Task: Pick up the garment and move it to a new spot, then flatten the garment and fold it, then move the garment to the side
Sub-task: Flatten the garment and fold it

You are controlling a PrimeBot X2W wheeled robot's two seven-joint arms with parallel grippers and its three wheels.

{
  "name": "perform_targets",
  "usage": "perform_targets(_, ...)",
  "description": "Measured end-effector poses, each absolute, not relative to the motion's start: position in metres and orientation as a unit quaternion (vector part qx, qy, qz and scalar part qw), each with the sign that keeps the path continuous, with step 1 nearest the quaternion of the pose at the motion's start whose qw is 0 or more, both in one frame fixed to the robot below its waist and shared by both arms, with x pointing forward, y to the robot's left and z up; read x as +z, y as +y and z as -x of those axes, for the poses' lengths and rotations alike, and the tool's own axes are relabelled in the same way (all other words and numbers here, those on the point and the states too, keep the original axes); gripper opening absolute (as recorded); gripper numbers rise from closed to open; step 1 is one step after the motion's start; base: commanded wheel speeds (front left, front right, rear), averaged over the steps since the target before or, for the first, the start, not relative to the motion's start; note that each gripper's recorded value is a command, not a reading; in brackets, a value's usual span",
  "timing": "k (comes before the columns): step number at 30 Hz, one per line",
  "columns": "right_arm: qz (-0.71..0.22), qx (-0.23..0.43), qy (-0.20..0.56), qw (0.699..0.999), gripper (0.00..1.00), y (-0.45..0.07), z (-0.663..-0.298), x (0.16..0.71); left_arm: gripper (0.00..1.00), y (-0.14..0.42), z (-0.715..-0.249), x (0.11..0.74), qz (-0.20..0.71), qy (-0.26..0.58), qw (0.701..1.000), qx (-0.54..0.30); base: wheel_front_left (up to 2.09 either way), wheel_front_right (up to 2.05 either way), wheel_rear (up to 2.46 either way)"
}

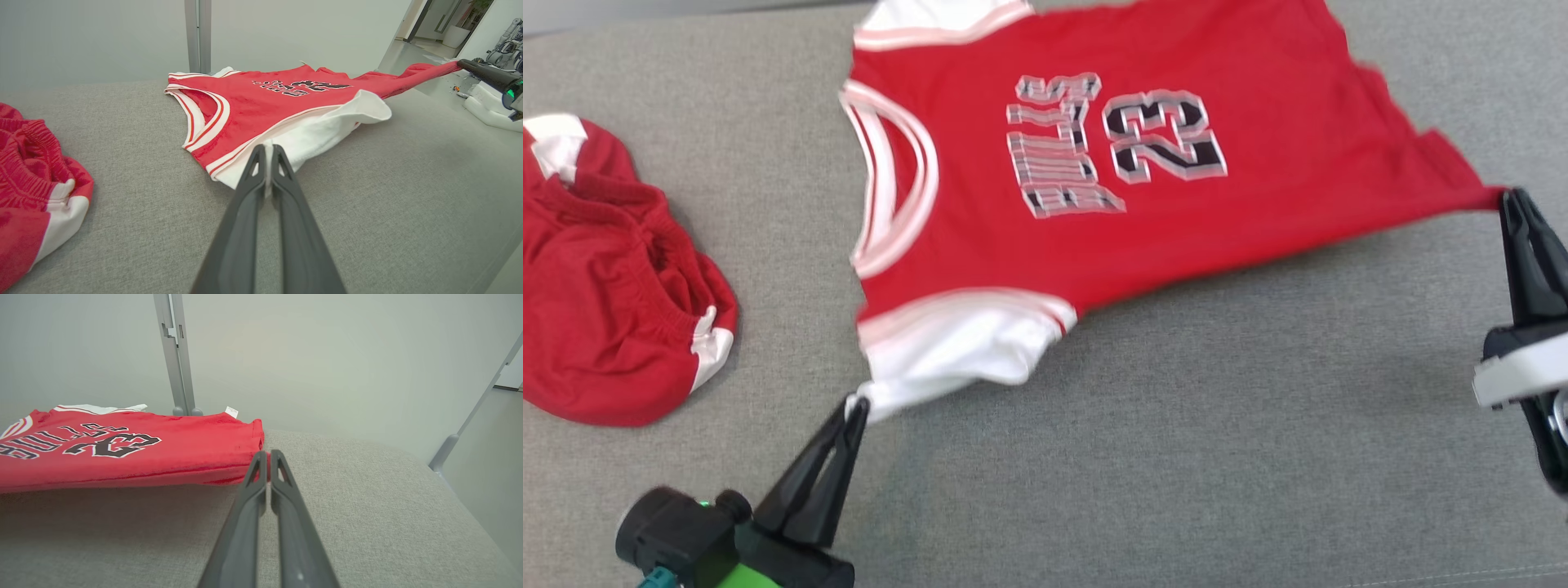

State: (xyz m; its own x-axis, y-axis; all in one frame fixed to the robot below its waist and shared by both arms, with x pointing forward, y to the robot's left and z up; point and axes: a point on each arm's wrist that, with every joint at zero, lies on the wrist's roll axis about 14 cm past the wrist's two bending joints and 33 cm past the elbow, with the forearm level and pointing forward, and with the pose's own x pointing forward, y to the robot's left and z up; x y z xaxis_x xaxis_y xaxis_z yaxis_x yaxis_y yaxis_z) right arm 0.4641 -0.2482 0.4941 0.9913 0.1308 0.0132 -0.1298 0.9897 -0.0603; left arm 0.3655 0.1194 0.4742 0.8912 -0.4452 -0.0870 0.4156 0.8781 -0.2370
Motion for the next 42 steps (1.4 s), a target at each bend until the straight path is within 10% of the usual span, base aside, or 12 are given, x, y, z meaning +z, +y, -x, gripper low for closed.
perform_targets(12,0.036,0.072,0.032,0.996,0.00,-0.251,-0.416,0.476,0.00,0.108,-0.353,0.484,0.144,0.090,0.955,-0.245,0.00,0.00,0.00)
perform_targets(42,0.043,0.093,0.089,0.991,0.00,-0.233,-0.532,0.413,0.00,0.105,-0.502,0.454,-0.008,0.040,0.958,-0.283,0.00,0.00,0.00)
